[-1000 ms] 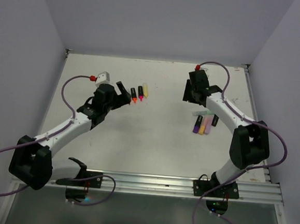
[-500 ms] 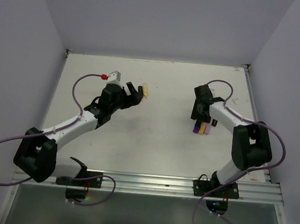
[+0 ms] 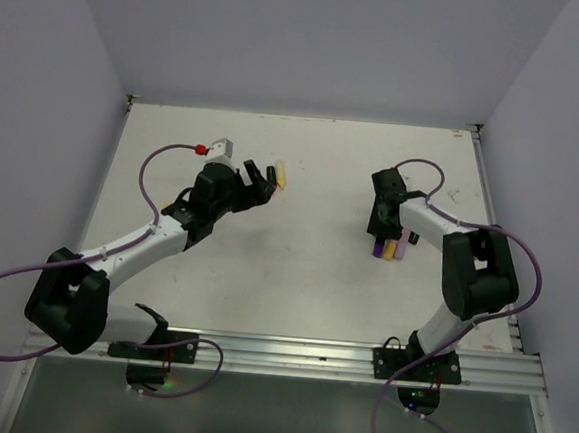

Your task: Open the pen caps

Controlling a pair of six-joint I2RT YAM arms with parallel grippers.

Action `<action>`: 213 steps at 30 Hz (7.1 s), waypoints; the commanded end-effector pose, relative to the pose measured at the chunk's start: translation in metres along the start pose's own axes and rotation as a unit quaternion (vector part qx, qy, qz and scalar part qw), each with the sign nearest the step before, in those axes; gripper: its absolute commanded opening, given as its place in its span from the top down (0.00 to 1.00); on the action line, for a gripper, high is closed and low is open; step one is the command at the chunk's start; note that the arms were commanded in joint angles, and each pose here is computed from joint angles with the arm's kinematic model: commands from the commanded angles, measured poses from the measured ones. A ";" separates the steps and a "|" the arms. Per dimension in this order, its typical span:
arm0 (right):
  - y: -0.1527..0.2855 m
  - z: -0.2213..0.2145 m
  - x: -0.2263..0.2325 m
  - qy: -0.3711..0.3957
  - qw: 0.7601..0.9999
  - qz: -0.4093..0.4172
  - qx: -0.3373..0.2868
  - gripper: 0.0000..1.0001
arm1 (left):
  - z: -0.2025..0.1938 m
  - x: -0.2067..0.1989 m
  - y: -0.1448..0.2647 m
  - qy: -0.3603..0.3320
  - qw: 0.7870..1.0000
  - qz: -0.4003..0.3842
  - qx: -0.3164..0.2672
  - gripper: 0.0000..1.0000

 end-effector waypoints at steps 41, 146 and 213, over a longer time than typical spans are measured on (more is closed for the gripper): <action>0.119 0.052 0.097 -0.082 0.960 0.186 -0.190 1.00 | -0.132 -0.093 -0.002 -0.083 0.923 -0.314 0.208 0.29; 0.061 0.036 0.316 0.155 0.922 0.335 -0.116 1.00 | -0.040 0.145 0.018 -0.063 0.974 0.214 -0.029 0.90; 0.009 0.019 -0.029 -0.058 0.998 -0.003 -0.023 0.58 | -0.032 0.036 0.025 -0.072 0.997 -0.022 0.005 0.37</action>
Point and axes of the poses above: each gripper's point midway between its finger pads, its own y axis back along the fingers, its own x axis along the line the jaws close on, z = x × y, the point moved 4 cm from there along y, back along the fingers, and after that the axes turned 15 degrees about y, right-handed, at the moved point
